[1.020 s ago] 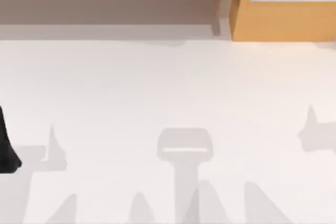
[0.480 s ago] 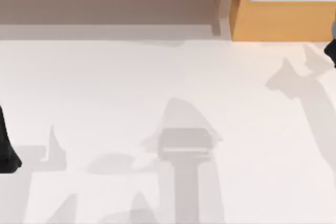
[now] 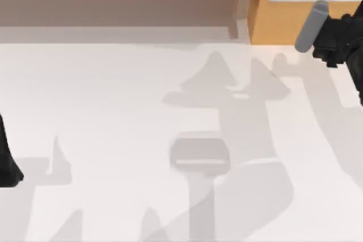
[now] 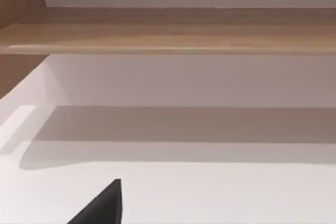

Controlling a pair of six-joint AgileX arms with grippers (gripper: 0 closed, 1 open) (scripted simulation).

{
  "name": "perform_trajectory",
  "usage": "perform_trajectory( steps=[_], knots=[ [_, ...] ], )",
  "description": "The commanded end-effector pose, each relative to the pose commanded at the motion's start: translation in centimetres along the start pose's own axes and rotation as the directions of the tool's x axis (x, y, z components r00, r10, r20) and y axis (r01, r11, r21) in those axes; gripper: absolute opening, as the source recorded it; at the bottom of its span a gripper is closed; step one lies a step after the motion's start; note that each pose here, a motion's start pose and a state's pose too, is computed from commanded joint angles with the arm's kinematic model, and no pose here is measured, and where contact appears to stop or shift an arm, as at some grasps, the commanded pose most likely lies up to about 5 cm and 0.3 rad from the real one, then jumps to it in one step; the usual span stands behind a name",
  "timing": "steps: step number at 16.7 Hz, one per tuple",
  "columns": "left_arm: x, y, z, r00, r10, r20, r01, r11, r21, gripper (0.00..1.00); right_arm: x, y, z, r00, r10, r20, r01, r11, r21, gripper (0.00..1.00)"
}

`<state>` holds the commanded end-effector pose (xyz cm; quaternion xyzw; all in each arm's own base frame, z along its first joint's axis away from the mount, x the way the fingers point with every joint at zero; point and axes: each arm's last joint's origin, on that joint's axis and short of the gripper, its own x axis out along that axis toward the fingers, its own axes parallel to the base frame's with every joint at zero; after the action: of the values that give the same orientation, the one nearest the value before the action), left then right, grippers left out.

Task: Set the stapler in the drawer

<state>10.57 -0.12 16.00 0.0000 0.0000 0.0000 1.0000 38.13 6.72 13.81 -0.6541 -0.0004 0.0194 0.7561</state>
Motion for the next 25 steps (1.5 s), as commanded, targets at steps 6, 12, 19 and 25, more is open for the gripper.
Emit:
perform_trajectory(
  steps=[6,12,19,25],
  knots=[
    [0.0,0.0,0.0,1.0,0.0,0.0,0.0,1.0,0.0,1.0,2.5,4.8,-0.5,0.999,-0.03,-0.035,0.024,0.989,-0.143,1.0],
    [0.0,0.0,0.0,1.0,0.0,0.0,0.0,1.0,0.0,1.0,2.6,4.8,-0.6,0.999,-0.027,-0.036,0.021,0.989,-0.143,1.0],
    [0.0,0.0,0.0,1.0,0.0,0.0,0.0,1.0,0.0,1.0,5.1,4.7,-0.6,0.999,-0.03,-0.036,0.025,0.989,-0.144,1.0],
    [0.0,0.0,0.0,1.0,0.0,0.0,0.0,1.0,0.0,1.0,5.1,4.7,-0.6,0.999,-0.03,-0.036,0.025,0.989,-0.144,0.77]
  ],
)
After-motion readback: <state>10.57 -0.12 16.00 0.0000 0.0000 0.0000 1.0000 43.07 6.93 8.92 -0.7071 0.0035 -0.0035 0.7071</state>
